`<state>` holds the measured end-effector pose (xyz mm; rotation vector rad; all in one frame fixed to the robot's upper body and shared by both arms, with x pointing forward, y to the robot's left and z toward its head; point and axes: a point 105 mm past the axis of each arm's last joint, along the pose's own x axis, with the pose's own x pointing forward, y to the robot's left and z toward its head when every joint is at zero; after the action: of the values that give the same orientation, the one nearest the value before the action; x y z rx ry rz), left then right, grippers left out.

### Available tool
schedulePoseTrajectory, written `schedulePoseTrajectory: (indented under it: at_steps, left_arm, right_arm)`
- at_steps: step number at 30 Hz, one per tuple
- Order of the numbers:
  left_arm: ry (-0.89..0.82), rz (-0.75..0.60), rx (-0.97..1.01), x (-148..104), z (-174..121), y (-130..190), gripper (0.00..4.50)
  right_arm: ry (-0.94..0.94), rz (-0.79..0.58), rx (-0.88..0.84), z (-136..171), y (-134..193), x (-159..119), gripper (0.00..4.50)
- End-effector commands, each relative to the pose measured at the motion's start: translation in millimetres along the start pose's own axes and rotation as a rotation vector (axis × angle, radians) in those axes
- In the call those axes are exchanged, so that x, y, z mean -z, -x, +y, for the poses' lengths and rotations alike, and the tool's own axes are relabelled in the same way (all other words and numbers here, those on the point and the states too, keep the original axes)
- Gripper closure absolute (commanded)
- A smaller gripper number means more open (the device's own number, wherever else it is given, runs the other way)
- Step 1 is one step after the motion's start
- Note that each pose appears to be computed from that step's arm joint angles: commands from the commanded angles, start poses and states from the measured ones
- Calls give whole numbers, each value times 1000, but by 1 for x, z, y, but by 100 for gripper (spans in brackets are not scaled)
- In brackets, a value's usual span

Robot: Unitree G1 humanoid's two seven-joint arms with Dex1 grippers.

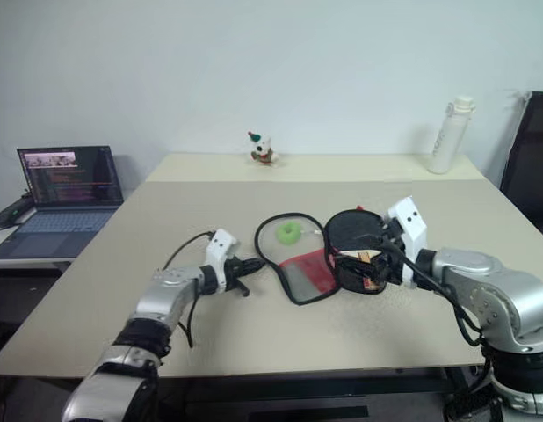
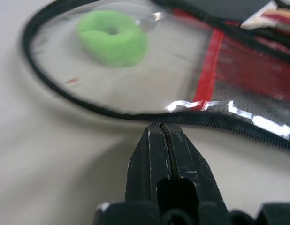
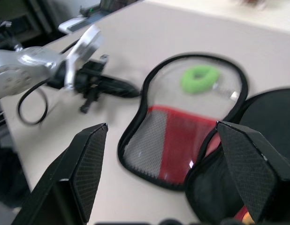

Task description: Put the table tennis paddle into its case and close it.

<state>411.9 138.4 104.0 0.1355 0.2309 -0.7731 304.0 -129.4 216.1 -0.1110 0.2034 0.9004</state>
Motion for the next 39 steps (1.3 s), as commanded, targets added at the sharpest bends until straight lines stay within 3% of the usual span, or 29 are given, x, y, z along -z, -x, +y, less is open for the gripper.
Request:
schedulePoseTrajectory:
  at_steps: [1, 4, 11, 16, 22, 26, 28, 34, 39]
  left_arm:
    - [-41, -14, 29, -9, -6, -14, 449]
    - [-72, -47, 73, -23, -16, -28, 449]
    - [-211, -285, 237, -133, -61, -56, 449]
    - [-252, -346, 325, -169, -104, -81, 449]
    - [-242, -354, 358, -168, -124, -93, 449]
    - [-242, -354, 347, -159, -107, -83, 449]
    - [-237, -358, 338, -155, -97, -77, 450]
    - [-206, -356, 380, -123, -66, -29, 450]
    - [-131, -334, 403, -105, -64, 5, 450]
  right_arm:
    - [74, 16, -15, 5, 11, -1, 46]
    - [82, 49, 23, -3, 21, 6, 46]
    - [92, 62, 153, -28, 51, 5, 46]
    - [86, 59, 207, -37, 60, 2, 46]
    - [34, 24, 271, -49, 66, -1, 46]
    - [-10, 12, 355, -67, 62, 5, 46]
    - [-45, 10, 403, -79, 59, 9, 9]
    - [-169, 40, 484, -114, 24, 31, 2]
    - [-242, 47, 519, -133, 3, 42, 2]
